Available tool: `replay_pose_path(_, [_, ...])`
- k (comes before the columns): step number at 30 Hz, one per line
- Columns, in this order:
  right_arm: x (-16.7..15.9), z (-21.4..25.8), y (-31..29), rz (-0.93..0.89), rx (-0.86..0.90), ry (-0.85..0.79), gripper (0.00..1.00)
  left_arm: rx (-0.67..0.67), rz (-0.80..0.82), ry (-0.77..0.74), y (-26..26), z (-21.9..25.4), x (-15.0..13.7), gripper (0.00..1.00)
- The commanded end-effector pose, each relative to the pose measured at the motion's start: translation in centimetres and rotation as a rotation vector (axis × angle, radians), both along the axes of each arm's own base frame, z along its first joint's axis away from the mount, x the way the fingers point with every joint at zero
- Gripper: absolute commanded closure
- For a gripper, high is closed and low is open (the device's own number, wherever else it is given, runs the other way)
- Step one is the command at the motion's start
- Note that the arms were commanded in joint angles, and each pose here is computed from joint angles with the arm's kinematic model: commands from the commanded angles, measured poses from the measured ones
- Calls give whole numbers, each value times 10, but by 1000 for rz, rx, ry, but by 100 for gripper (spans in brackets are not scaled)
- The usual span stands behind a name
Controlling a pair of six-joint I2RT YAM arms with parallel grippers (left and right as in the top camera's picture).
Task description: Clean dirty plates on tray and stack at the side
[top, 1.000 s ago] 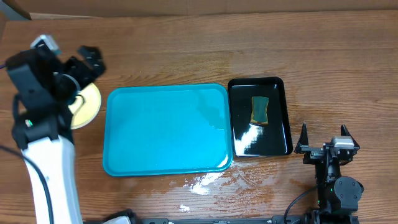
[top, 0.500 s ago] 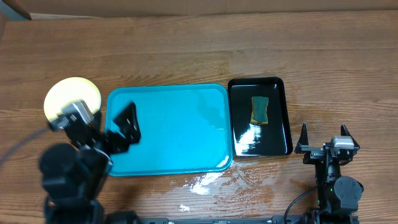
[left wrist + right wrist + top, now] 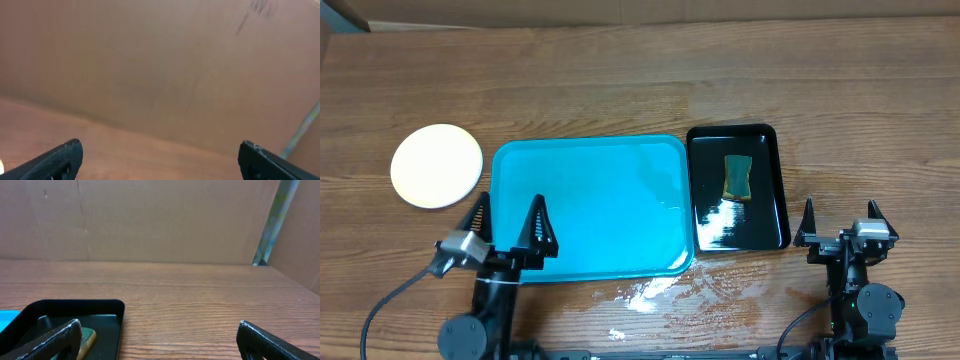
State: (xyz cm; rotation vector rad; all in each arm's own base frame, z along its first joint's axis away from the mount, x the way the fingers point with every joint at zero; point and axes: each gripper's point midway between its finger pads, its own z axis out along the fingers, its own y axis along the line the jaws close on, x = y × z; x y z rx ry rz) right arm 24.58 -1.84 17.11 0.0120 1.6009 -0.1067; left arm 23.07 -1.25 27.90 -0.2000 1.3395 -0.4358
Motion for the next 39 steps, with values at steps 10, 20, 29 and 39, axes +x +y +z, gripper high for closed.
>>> replay_pose_path(10, [0, -1, 0, 3, -1, -7, 0, 157, 186, 3, 25, -43, 8, 0])
replay_pose_path(20, [0, -1, 0, 3, -1, -7, 0, 356, 133, 247, 17, -114, 16, 0])
replay_pose_path(29, [0, -1, 0, 3, -2, -7, 0, 574, 102, 248, 6, -122, 15, 0])
replay_pose_path(39, [0, -1, 0, 3, -2, -7, 0, 378, 278, 297, 39, -120, 14, 0])
